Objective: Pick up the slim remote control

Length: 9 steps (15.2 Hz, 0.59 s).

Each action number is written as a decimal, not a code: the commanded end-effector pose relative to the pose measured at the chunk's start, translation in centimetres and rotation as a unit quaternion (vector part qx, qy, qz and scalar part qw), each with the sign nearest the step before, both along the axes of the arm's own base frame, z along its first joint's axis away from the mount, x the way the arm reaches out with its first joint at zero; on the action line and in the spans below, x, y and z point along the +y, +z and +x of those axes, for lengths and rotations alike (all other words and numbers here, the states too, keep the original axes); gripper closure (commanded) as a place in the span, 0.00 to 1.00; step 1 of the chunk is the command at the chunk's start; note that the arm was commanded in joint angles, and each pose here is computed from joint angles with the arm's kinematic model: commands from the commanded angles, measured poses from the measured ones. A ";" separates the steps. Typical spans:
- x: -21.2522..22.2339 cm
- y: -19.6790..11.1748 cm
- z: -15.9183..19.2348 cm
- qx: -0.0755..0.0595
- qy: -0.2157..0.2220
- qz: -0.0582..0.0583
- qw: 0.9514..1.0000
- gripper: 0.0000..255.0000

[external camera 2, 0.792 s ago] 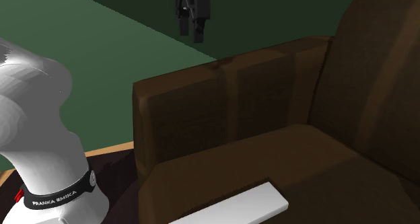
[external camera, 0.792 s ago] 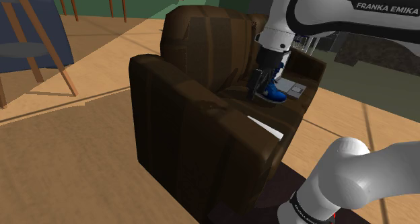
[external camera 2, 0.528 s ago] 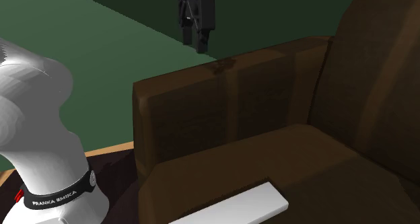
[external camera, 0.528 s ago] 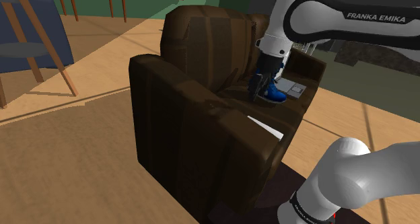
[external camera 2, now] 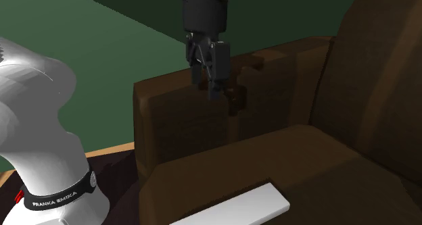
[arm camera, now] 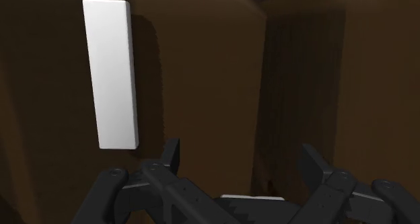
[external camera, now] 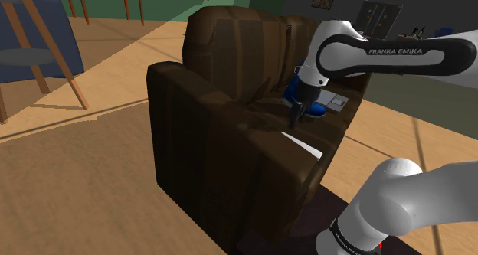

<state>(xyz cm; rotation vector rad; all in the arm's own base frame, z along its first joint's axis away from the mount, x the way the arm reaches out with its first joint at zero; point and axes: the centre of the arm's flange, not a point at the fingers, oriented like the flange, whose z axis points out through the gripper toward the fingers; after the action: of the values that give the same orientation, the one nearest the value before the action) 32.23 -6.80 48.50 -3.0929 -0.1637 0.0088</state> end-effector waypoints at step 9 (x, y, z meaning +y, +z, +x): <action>-9.5 -8.7 0.1 -0.001 0.001 -0.016 1.000 0.00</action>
<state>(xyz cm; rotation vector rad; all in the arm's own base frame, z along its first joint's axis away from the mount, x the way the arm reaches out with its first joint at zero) 32.22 -15.21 40.64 -3.1203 -0.1671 0.0107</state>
